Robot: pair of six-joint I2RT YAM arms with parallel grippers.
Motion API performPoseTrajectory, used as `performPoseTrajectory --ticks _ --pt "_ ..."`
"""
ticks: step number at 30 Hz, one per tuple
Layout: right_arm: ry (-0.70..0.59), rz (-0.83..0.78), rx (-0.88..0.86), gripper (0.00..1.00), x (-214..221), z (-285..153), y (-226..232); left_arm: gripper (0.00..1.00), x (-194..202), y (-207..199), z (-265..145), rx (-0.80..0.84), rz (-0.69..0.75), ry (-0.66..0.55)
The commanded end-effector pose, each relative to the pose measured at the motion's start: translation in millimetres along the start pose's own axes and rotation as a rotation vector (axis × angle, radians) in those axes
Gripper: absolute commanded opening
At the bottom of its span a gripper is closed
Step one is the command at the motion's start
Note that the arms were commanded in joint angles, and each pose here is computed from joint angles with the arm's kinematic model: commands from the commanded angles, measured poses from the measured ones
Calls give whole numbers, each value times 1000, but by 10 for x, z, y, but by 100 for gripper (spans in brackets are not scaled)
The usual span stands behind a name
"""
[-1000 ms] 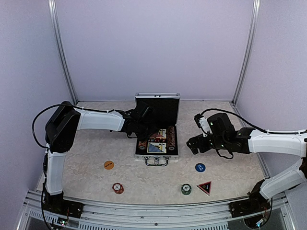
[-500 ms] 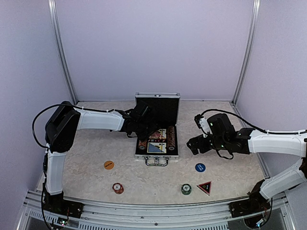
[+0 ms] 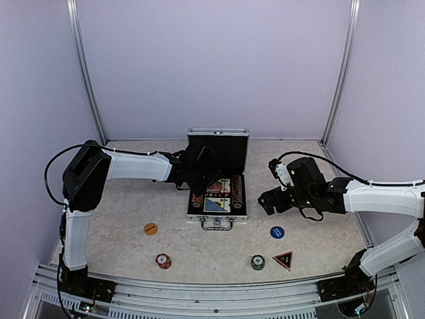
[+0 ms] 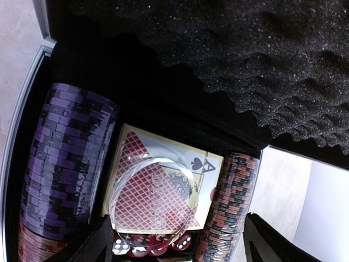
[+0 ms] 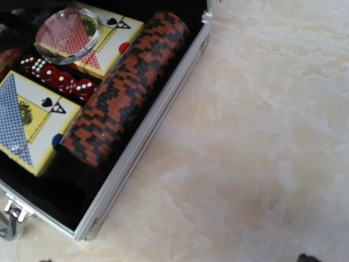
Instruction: Pack up texas hold em set
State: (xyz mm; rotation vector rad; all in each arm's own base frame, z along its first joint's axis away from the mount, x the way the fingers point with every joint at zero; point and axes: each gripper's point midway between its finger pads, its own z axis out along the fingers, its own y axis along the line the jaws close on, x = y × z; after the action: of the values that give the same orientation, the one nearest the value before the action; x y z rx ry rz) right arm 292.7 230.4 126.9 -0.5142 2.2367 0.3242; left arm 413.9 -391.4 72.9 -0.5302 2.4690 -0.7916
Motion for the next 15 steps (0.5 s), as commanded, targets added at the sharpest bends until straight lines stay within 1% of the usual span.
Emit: performPoseTrajectory --ticks 1,15 --pt "-20 15 -28 96 -117 -35 56 82 -64 -192 -169 62 -12 -9" --pt "-29 14 -120 92 -303 -5 289 83 55 -73 -393 58 -11 8"
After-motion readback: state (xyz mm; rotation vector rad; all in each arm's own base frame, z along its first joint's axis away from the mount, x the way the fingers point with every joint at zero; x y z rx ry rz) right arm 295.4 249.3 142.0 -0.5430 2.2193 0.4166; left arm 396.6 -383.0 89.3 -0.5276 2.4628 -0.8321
